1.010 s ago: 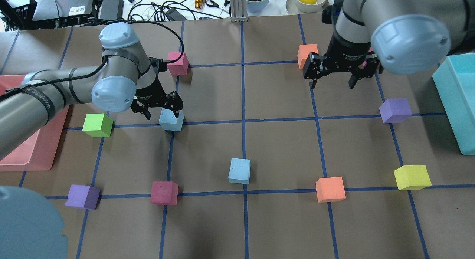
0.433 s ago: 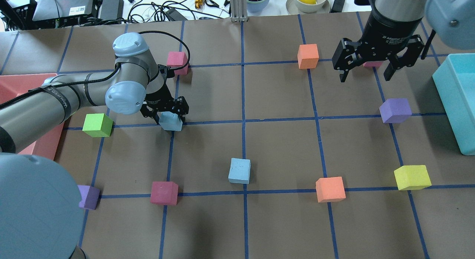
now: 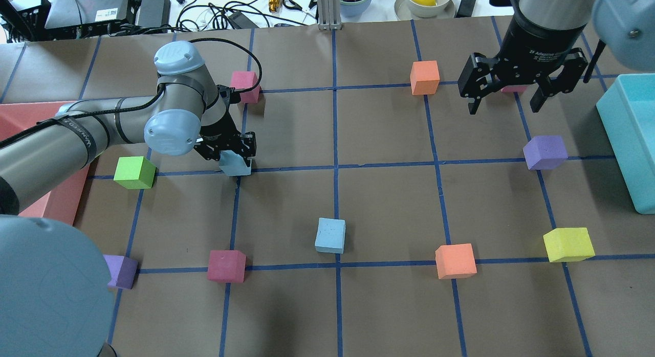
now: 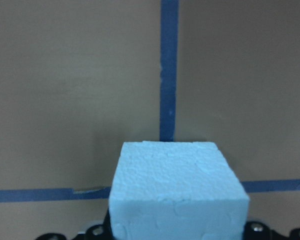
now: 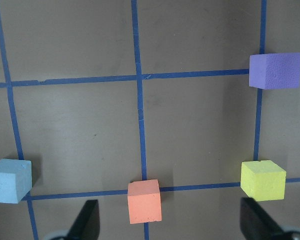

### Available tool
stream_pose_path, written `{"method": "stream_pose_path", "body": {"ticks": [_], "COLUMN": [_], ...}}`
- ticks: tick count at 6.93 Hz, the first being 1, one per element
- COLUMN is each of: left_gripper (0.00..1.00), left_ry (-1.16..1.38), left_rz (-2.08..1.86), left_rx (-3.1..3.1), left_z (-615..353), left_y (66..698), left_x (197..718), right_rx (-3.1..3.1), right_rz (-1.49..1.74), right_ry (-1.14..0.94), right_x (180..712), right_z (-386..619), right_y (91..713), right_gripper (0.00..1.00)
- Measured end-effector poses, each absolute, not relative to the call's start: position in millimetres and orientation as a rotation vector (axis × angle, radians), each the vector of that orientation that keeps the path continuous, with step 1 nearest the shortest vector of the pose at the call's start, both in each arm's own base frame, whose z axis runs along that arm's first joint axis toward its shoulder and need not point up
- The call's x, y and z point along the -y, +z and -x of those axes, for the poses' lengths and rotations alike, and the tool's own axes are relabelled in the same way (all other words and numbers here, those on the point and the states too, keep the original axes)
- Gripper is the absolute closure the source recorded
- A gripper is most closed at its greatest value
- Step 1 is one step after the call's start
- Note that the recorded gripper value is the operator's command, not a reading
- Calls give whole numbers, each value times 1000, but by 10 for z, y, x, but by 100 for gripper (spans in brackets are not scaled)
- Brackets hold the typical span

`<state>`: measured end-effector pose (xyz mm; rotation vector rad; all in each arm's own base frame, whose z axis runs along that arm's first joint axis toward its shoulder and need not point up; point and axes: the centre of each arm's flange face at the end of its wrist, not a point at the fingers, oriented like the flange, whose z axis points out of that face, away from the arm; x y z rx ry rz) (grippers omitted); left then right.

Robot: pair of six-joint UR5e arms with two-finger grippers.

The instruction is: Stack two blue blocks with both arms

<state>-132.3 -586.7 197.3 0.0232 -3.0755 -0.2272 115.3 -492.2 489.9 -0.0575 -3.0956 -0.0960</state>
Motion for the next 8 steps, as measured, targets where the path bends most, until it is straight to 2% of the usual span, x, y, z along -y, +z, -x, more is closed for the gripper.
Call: {"method": "stream_pose_path", "body": {"ticks": [2,5,6,8], "left_gripper": [92,90,90,90], "left_ry": [-202,-184,-194,-287], "left_rz": [-16,54,29,-1], "left_rx": [3080,3072,3079,3100], "left_z": [1777,2727,3058,3353], "left_y": [2388,3065,3127,2835], "left_x": [5690,4957,4662,4186], "right_rx": [3104,3107,3108,3104], "right_rz": [50,54,55,53], "right_ry": [-98,-100,-99,-101], "right_x": [4915,4908,4911,4912], "right_z": [-1166,-1171,-1173,-1170], "right_y": [4894,4879,4875,4870], "right_gripper": [0,0,0,0]}}
